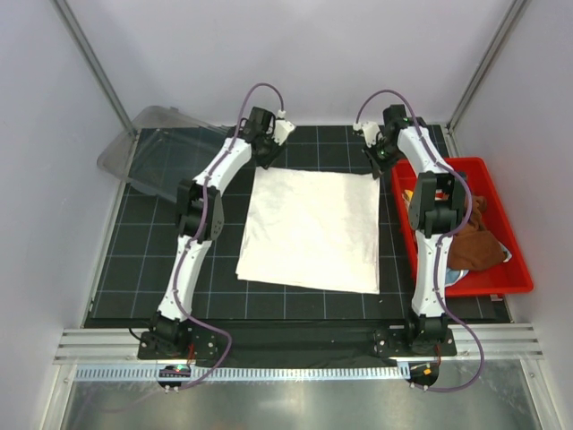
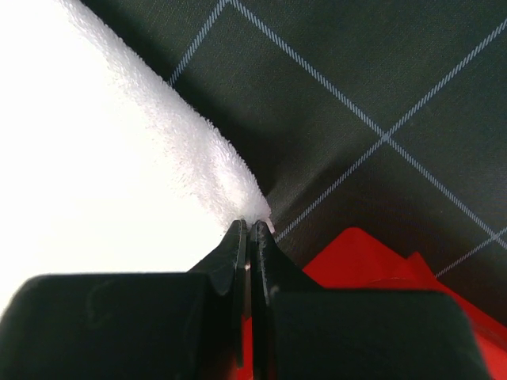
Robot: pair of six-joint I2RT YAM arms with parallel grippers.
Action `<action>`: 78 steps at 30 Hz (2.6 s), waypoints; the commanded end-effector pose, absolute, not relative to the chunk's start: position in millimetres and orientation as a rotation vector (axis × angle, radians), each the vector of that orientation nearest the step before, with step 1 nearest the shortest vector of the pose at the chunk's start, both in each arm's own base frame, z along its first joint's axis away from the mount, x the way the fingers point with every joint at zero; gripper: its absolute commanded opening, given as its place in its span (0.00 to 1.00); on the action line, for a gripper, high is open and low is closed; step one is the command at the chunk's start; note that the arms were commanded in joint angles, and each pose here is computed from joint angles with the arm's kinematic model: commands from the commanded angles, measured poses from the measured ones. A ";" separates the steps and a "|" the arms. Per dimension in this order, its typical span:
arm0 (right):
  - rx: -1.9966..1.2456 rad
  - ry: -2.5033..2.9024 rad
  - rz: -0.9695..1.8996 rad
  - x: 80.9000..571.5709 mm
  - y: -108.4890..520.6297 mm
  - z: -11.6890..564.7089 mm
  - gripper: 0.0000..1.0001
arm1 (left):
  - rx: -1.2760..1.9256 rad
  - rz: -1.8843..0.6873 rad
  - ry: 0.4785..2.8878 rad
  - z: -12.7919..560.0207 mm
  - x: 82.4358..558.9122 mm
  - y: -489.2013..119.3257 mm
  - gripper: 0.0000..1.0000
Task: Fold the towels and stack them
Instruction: Fold the towel
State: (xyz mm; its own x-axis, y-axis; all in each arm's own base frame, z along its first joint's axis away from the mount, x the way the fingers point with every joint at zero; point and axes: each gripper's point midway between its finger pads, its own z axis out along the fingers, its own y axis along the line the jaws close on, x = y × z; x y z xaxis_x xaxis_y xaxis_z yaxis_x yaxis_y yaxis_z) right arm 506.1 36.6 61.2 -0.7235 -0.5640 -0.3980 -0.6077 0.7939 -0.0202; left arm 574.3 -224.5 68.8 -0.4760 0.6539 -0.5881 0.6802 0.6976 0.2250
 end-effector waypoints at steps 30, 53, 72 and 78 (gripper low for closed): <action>-0.848 2.489 0.052 522.1 17.7 106.7 0.01 | 0.981 -0.169 2.337 43.5 563.0 -222.2 0.41; -0.477 2.117 -0.045 549.7 22.8 234.3 0.01 | 0.502 0.182 1.992 215.4 590.1 -197.1 0.00; -0.249 1.674 0.058 390.2 36.5 422.5 0.01 | 0.189 0.045 1.684 408.7 417.0 -158.1 0.00; -0.281 1.594 0.120 313.6 45.7 451.3 0.01 | 0.322 -0.110 1.697 413.4 341.0 -171.5 0.00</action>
State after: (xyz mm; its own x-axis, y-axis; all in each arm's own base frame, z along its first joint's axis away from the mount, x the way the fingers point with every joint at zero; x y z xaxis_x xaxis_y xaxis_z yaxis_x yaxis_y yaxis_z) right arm 347.1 46.7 417.9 -0.1176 -0.1309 -0.9844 -0.2555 0.9619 -0.0974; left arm 373.9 -174.0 400.0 -0.1319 0.1775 -0.9752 0.2351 0.9614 0.1432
